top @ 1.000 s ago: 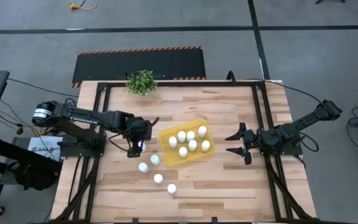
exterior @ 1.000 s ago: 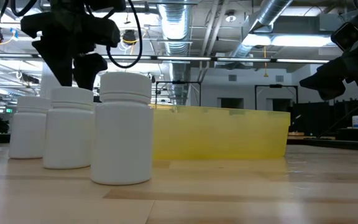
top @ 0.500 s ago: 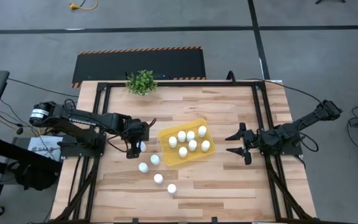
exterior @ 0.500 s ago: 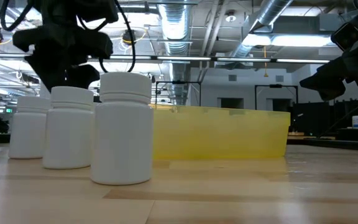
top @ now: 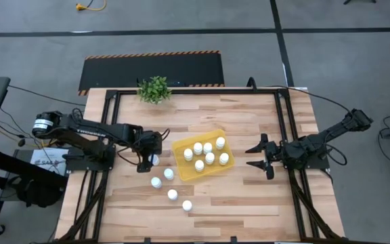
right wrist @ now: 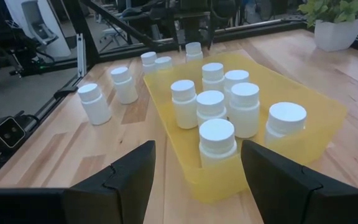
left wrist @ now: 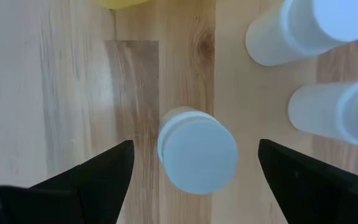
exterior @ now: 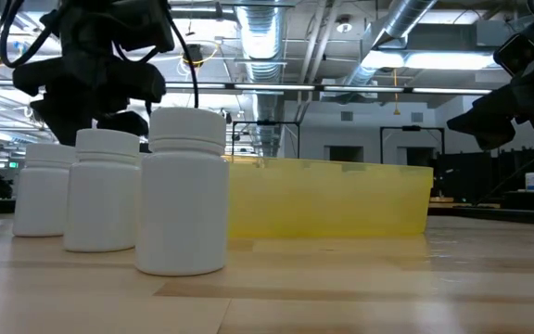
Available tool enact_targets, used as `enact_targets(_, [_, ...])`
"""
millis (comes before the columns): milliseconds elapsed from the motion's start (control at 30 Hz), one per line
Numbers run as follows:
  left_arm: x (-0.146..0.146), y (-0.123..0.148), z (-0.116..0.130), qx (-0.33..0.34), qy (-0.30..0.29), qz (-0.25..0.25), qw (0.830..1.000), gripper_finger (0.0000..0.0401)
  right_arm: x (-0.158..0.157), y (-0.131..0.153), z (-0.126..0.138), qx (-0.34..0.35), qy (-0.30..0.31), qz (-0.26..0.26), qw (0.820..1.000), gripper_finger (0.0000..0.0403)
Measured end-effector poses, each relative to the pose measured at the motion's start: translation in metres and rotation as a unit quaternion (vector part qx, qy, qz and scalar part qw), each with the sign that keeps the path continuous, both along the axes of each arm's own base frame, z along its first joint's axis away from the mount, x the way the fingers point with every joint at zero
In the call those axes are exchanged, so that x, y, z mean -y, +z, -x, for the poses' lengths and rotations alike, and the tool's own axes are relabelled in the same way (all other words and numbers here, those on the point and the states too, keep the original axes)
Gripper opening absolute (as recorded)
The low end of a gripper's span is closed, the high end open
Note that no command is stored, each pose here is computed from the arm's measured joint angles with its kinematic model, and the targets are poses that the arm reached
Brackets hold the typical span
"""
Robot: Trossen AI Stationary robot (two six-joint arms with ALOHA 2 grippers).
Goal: Pick and place pill bottles into a basket
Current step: Put the white pill bottle into the yellow bin
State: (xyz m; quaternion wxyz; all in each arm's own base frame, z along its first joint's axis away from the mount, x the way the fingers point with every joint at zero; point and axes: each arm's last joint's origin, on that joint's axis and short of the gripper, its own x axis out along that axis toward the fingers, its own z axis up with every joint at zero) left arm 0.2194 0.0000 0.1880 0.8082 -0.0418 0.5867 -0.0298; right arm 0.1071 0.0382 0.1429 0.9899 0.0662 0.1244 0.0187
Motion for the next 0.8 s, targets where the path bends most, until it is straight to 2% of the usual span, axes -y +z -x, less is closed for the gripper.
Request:
enact_targets(267, [-0.001,-0.001,-0.001,0.007,-0.015,-0.004,1.0,0.0332,0.0,0.0,0.0,0.0,0.0,0.0,1.0,0.023])
enact_targets(700, [-0.002,-0.014,0.002,0.019,-0.009,0.017,1.0,0.0332,0.0,0.0,0.0,0.0,0.0,0.0,1.0,0.023])
enact_targets(800, [-0.002,-0.014,0.002,0.02,-0.008,0.013,1.0,0.0321,0.0,0.0,0.0,0.0,0.0,0.0,1.0,0.023])
